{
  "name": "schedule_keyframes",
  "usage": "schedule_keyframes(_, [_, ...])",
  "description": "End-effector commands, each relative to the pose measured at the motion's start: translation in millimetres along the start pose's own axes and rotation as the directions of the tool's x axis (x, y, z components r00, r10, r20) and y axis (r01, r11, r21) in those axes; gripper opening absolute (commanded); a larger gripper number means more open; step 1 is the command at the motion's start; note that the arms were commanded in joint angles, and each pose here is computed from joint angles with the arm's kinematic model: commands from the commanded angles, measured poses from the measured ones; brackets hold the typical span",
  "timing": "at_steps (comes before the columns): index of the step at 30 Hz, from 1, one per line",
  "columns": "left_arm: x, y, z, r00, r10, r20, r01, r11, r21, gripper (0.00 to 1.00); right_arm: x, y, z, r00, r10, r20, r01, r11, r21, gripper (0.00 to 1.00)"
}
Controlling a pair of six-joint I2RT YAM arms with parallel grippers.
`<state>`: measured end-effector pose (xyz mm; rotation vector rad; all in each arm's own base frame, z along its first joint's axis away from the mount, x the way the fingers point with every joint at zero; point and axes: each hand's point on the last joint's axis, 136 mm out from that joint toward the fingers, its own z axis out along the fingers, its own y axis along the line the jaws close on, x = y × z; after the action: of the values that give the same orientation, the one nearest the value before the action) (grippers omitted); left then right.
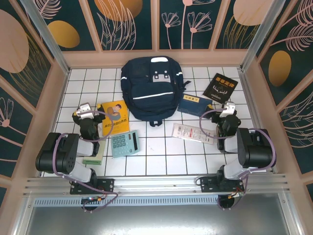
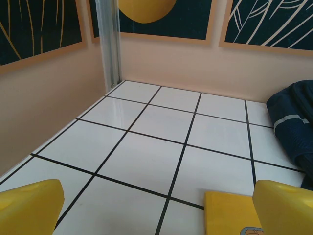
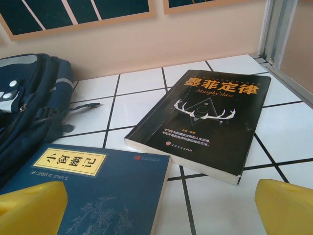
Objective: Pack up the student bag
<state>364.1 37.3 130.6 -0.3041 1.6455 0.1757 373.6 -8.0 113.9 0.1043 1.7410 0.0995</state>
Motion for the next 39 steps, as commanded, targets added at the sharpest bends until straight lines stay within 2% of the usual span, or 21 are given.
schedule_keyframes(1, [-9,-1,0,0.999,-0.003,0.038,0.002,1.0,0.009,0.99,-8,2,4,1.0,-0.014,0.02,0.015,1.0,-0.004,0.99])
schedule_keyframes(24, [-14,-1,-1,0.999,-0.006,0.045,0.006,1.0,0.006,0.99,-7,2,4,1.0,-0.014,0.019,0.014,1.0,-0.005,0.99])
schedule_keyframes(26, [-20,2,5,1.0,0.006,0.002,-0.006,0.999,-0.031,0.99,-9,-1,4,1.0,-0.009,0.022,0.009,1.0,0.026,0.99])
schedule_keyframes(28, [-40,12,11,1.0,-0.009,-0.025,0.006,0.993,-0.121,0.99,-21,-5,0,1.0,-0.003,0.027,0.001,0.997,0.074,0.99])
schedule_keyframes(31, [-83,21,12,0.994,-0.106,-0.001,0.103,0.974,-0.203,0.99,-47,-18,-2,0.997,0.077,0.016,-0.079,0.983,0.166,0.99])
schedule_keyframes(32, [-96,23,11,0.986,-0.167,0.004,0.164,0.961,-0.223,0.99,-56,-21,-4,0.994,0.103,0.029,-0.106,0.977,0.183,0.99])
schedule_keyframes(34, [-115,28,4,0.936,-0.351,-0.01,0.334,0.899,-0.282,0.99,-80,-24,-10,0.981,0.181,0.071,-0.192,0.959,0.207,0.99])
schedule_keyframes(39, [-144,-16,-1,0.883,-0.459,-0.102,0.456,0.889,-0.053,0.99,-104,-23,-13,0.893,0.443,0.082,-0.451,0.877,0.168,0.99])
